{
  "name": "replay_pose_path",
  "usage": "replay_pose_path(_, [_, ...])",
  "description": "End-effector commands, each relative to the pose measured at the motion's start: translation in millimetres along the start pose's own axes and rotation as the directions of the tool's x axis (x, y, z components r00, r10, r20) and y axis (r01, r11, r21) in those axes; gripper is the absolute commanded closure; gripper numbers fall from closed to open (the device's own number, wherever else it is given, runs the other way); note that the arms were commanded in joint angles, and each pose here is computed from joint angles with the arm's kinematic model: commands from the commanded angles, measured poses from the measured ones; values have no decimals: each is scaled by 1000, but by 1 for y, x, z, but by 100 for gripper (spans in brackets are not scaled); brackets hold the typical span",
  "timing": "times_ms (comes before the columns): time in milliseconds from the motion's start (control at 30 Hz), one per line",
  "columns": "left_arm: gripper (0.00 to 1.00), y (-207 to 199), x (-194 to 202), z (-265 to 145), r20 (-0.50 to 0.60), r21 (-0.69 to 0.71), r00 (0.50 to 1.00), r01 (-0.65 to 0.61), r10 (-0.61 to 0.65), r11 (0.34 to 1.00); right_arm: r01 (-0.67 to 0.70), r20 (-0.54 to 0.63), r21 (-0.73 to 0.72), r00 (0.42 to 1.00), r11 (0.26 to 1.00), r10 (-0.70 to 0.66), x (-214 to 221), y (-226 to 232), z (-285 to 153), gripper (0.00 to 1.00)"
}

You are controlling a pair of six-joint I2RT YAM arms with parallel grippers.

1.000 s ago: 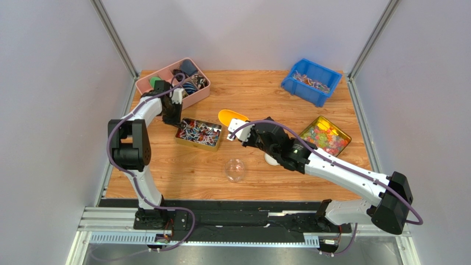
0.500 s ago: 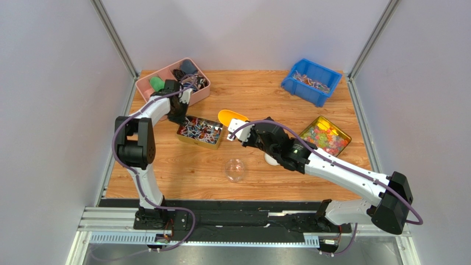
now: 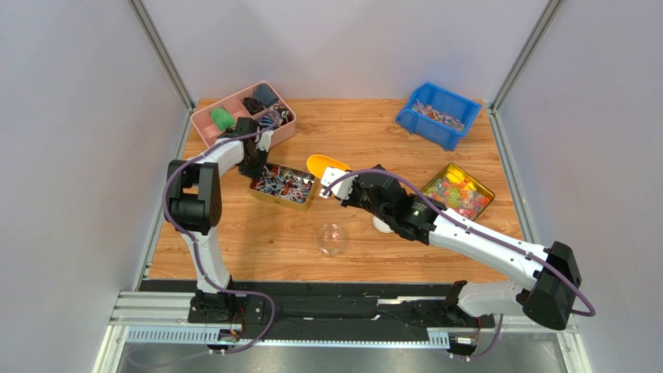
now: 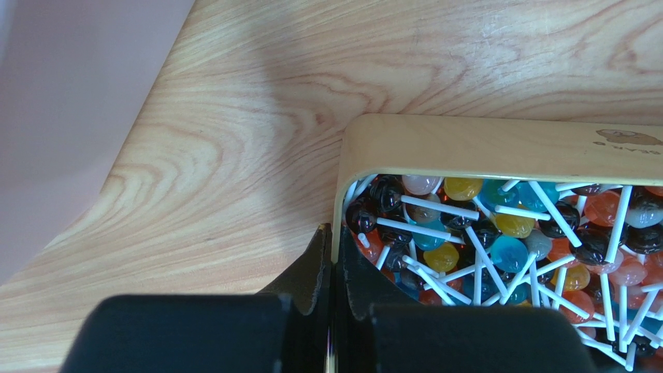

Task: Pack the candies
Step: Adjust the storage box at the center of the board.

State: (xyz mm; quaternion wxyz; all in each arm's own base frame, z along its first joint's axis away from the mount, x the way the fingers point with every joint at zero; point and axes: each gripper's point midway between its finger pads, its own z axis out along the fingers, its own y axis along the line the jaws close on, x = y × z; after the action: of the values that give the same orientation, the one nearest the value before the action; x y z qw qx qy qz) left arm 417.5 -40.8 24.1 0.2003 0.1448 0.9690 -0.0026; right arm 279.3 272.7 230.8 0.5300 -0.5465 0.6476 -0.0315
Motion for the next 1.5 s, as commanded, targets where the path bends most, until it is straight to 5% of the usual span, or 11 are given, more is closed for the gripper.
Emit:
replay_pose_path(0, [100,-3,4,8,-3,7,1000,-11,11,1000,-17,42,40,999,999,16,-9,-9,1,100])
replay_pose_path(167, [99,-4,4,8,0,8,1000,-12,12,1000,-15,35,40,999,999,14,-12,-10,3,100])
replay_pose_path(233, [84,-4,4,8,2,8,1000,-9,9,1000,-14,33,43,999,999,12,-12,-11,3,100])
replay_pose_path(367, [76,-4,6,10,-7,8,1000,-12,12,1000,-6,19,32,1000,999,6,-12,-10,5,100])
replay_pose_path(500, [100,-4,11,16,-35,12,999,-22,22,1000,1,1,13,1000,1000,-1,-13,-9,9,100])
replay_pose_path(800, [100,-2,2,7,-16,12,999,-38,38,999,19,-48,-21,999,1000,-20,-17,-6,23,100])
replay_pose_path(1200, [100,30,-84,-82,207,-146,976,-40,70,989,39,-133,-61,990,997,-47,-27,-13,37,100])
replay_pose_path(1467, [100,-4,-85,-91,245,57,969,-38,23,998,63,-201,-59,977,996,-74,-26,-21,39,100])
